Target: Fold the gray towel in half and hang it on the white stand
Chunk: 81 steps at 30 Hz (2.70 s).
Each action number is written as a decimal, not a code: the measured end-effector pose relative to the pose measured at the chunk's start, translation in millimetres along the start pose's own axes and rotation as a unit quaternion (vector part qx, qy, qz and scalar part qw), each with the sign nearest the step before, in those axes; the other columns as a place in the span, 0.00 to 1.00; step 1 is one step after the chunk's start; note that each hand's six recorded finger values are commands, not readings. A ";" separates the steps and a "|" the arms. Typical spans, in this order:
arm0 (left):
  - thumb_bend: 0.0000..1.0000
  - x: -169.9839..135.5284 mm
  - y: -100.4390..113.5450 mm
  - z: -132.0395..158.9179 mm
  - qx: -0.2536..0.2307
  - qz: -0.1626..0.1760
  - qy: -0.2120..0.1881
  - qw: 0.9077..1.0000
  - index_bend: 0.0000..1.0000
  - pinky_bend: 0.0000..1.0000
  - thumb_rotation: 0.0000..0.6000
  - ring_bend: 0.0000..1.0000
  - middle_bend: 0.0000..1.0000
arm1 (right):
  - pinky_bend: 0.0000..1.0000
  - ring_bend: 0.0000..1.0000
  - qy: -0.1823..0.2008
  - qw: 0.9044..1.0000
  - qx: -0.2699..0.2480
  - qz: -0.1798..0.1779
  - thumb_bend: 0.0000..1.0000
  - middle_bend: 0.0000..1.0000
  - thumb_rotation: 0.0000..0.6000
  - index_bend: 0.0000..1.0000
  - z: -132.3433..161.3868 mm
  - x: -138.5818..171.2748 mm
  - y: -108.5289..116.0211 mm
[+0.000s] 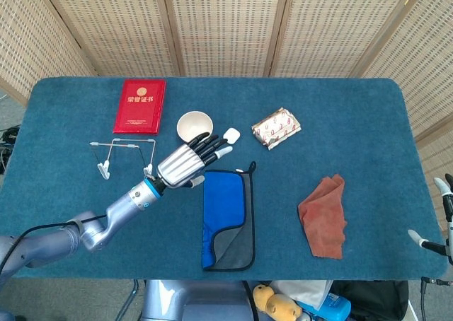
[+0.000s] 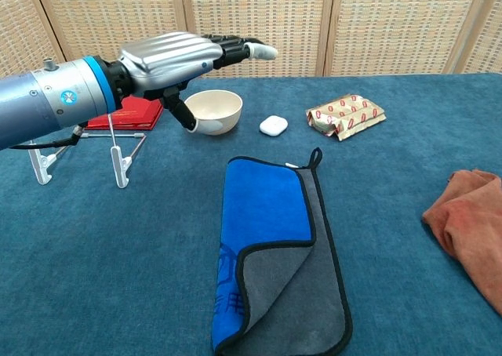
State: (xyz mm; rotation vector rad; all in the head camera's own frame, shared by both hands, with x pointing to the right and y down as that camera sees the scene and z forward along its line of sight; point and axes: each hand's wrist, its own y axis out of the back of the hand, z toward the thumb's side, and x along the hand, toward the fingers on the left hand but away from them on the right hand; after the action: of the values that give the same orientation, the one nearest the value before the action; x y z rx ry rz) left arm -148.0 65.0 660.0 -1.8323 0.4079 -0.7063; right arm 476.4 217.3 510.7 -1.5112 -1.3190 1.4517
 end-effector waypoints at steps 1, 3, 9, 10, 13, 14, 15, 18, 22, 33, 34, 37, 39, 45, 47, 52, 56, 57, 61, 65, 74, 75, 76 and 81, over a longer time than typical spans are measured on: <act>0.31 -0.8 -0.9 -0.3 -0.002 -0.011 0.003 1.000 0.00 0.06 1.00 0.00 0.00 | 0.00 0.00 0.000 1.000 0.000 0.000 0.00 0.00 1.00 0.00 -0.4 -0.1 0.1; 0.31 -2.8 -1.9 -0.3 -0.006 -0.023 0.004 1.000 0.00 0.05 1.00 0.00 0.00 | 0.00 0.00 -0.001 1.000 -0.001 0.000 0.00 0.00 1.00 0.00 -1.3 -0.5 0.4; 0.31 -12.9 -9.8 8.4 -0.007 -0.046 -0.016 0.999 0.00 0.05 1.00 0.00 0.00 | 0.00 0.00 -0.001 1.000 0.000 0.001 0.00 0.00 1.00 0.00 -1.1 -1.1 0.0; 0.31 -16.6 -12.6 12.1 -0.006 -0.051 -0.025 0.998 0.00 0.05 1.00 0.00 0.00 | 0.00 0.00 -0.001 1.000 0.000 0.001 0.00 0.00 1.00 0.00 -0.8 -0.9 -0.2; 0.31 -27.1 -20.4 23.1 -0.005 -0.065 -0.049 0.997 0.00 0.05 1.00 0.00 0.00 | 0.00 0.00 0.000 1.000 0.001 0.002 0.00 0.00 1.00 0.00 0.1 -0.6 -0.7; 0.31 -30.4 -22.8 26.9 -0.006 -0.069 -0.057 0.996 0.00 0.05 1.00 0.00 0.00 | 0.00 0.00 0.001 1.000 0.002 0.002 0.00 0.00 1.00 0.00 0.5 -0.5 -1.1; 0.31 -33.7 -25.2 30.7 -0.007 -0.072 -0.064 0.995 0.00 0.04 1.00 0.00 0.00 | 0.00 0.00 0.001 1.000 0.002 0.003 0.00 0.00 1.00 0.00 0.8 -0.4 -1.3; 0.31 -43.9 -33.2 44.4 -0.014 -0.084 -0.087 0.993 0.00 0.04 1.00 0.00 0.00 | 0.00 0.00 0.002 1.000 0.003 0.003 0.00 0.00 1.00 0.00 1.6 -0.3 -1.7; 0.31 -51.2 -43.9 63.3 -0.024 -0.095 -0.110 0.989 0.00 0.03 1.00 0.00 0.00 | 0.00 0.00 0.002 1.000 0.003 0.004 0.00 0.00 1.00 0.00 2.0 0.1 -2.0; 0.31 -44.3 -58.7 91.3 -0.030 -0.101 -0.129 0.986 0.00 0.03 1.00 0.00 0.00 | 0.00 0.00 0.000 1.000 0.003 0.005 0.00 0.00 1.00 0.00 0.8 -0.7 -2.3; 0.31 -41.6 -59.3 95.4 -0.031 -0.099 -0.132 0.986 0.00 0.03 1.00 0.00 0.00 | 0.00 0.00 0.000 1.000 0.002 0.005 0.00 0.00 1.00 0.00 0.6 -0.8 -2.4; 0.31 -35.0 -62.0 107.0 -0.032 -0.098 -0.138 0.985 0.00 0.03 1.00 0.00 0.00 | 0.00 0.00 0.000 1.000 0.002 0.006 0.00 0.00 1.00 0.00 0.7 -0.9 -2.4; 0.31 -30.9 -64.6 115.4 -0.035 -0.100 -0.142 0.984 0.00 0.03 1.00 0.00 0.00 | 0.00 0.00 0.001 1.000 0.002 0.006 0.00 0.00 1.00 0.00 0.8 -0.8 -2.2; 0.31 -15.6 -67.1 149.2 -0.054 -0.092 -0.159 0.981 0.00 0.03 1.00 0.00 0.00 | 0.00 0.00 -0.002 1.000 -0.001 0.006 0.00 0.00 1.00 0.00 -1.0 -1.1 -1.4; 0.31 -11.0 -68.1 158.6 -0.055 -0.093 -0.165 0.980 0.00 0.03 1.00 0.00 0.00 | 0.00 0.00 -0.003 1.000 -0.001 0.006 0.00 0.00 1.00 0.00 -1.8 -1.5 -1.1; 0.31 0.2 -71.3 182.7 -0.069 -0.094 -0.173 0.978 0.00 0.03 1.00 0.00 0.00 | 0.00 0.00 -0.005 1.000 -0.002 0.007 0.00 0.00 1.00 0.00 -3.8 -2.5 -1.2; 0.31 5.7 -70.4 191.8 -0.080 -0.092 -0.172 0.977 0.00 0.03 1.00 0.00 0.00 | 0.00 0.00 -0.006 1.000 -0.003 0.008 0.00 0.00 1.00 0.00 -4.4 -2.5 -1.3; 0.31 6.2 -68.6 191.3 -0.082 -0.089 -0.170 0.978 0.00 0.03 1.00 0.00 0.00 | 0.00 0.00 -0.006 1.000 -0.004 0.008 0.00 0.00 1.00 0.00 -4.7 -2.3 -1.3; 0.31 12.2 -53.7 174.2 -0.093 -0.071 -0.143 0.983 0.00 0.03 1.00 0.00 0.00 | 0.00 0.00 -0.005 1.000 -0.004 0.009 0.00 0.00 1.00 0.00 -4.0 -1.7 -1.4; 0.31 19.0 -34.8 141.3 -0.099 -0.053 -0.098 0.989 0.00 0.03 1.00 0.00 0.00 | 0.00 0.00 -0.002 1.000 -0.004 0.009 0.00 0.00 1.00 0.00 -2.5 -0.5 -1.6; 0.31 24.4 -13.4 50.3 -0.116 -0.050 0.032 0.991 0.09 0.02 1.00 0.00 0.00 | 0.00 0.00 0.002 1.000 -0.002 0.011 0.00 0.00 1.00 0.00 0.6 -0.3 -2.4; 0.31 24.3 -14.6 41.8 -0.119 -0.054 0.046 0.990 0.10 0.02 1.00 0.00 0.00 | 0.00 0.00 0.003 1.000 -0.002 0.012 0.00 0.00 1.00 0.00 0.8 -0.3 -2.4; 0.31 24.2 -16.9 30.4 -0.121 -0.059 0.064 0.989 0.12 0.01 1.00 0.00 0.00 | 0.00 0.00 0.003 1.000 -0.002 0.012 0.00 0.00 1.00 0.00 1.1 -0.4 -2.5; 0.32 22.1 -31.1 -6.3 -0.132 -0.085 0.128 0.979 0.13 0.01 1.00 0.00 0.00 | 0.00 0.00 0.003 1.000 -0.002 0.013 0.00 0.00 1.00 0.00 1.3 -1.2 -2.9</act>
State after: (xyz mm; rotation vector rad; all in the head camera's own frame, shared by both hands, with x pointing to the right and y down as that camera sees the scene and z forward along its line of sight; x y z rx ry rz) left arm -136.8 58.7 696.5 -2.0483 0.5384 -1.0550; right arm 474.6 216.8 513.6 -1.5400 -1.3040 1.4606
